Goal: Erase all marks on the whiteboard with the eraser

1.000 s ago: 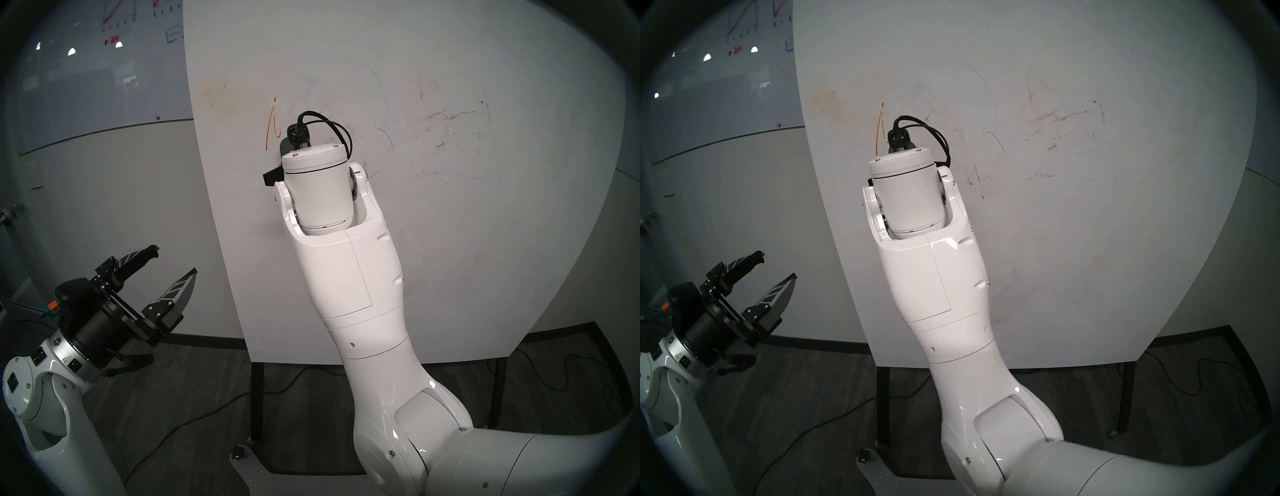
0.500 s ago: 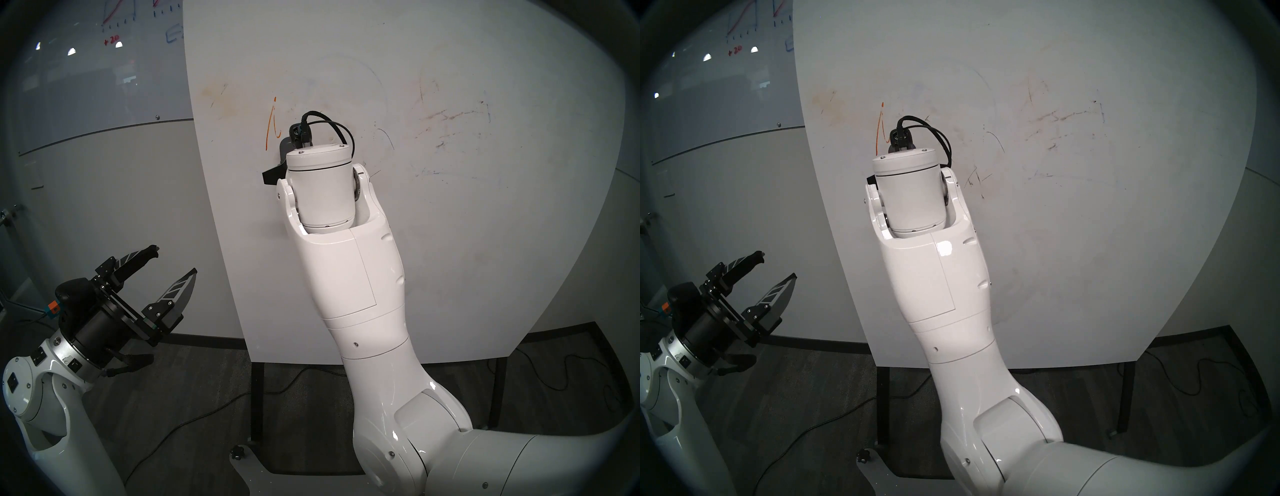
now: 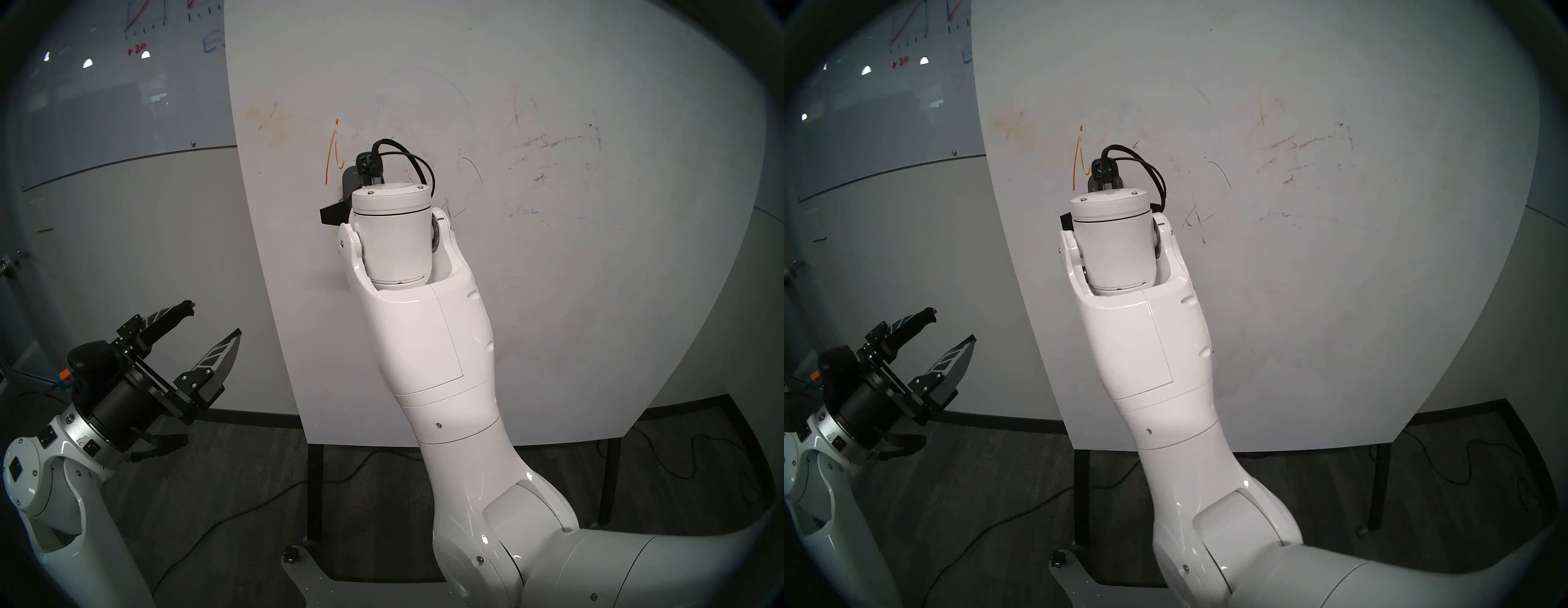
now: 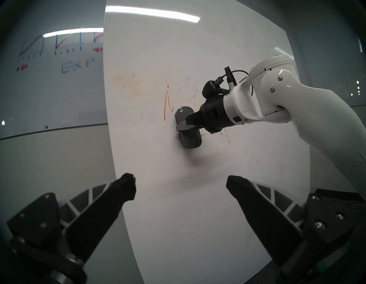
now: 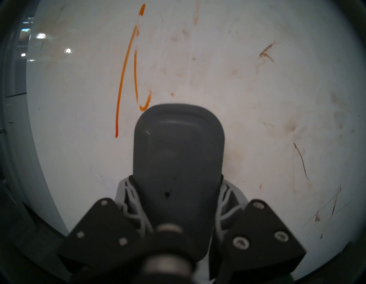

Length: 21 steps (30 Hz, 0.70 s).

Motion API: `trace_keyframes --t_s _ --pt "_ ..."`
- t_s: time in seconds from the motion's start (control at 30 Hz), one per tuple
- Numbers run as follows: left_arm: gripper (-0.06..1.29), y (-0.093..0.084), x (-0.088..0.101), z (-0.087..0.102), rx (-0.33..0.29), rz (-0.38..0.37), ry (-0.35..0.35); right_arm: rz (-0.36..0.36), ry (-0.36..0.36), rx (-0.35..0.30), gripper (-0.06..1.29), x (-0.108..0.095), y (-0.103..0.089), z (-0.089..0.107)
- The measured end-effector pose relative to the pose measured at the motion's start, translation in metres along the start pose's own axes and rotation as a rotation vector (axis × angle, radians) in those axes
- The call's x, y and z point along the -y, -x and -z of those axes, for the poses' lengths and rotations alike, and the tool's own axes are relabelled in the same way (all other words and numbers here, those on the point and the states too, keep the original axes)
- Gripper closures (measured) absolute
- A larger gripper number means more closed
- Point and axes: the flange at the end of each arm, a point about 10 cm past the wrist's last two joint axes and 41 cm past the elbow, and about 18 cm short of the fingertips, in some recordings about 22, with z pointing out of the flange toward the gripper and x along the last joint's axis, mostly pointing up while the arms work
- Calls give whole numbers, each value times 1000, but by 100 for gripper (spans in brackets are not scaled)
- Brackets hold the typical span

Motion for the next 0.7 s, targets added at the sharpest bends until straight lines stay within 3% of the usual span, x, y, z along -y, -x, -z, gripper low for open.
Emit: trace_keyframes --t_s 0.1,0.13,0.2,0.47,0.63,0.7 --pt "-4 0 0 0 0 0 0 -6 -1 -7 79 1 1 0" --pt "-4 0 0 0 0 0 0 -9 -4 -12 66 3 1 0" --pt "-4 0 0 0 0 0 0 -12 -4 -16 62 4 1 0" --pt "-4 0 0 0 0 0 0 -20 -6 -31 56 7 2 0" --pt "-4 0 0 0 0 0 0 -22 -7 -39 35 9 2 0" --pt "-4 0 0 0 0 0 0 -24 -5 -41 13 9 3 0"
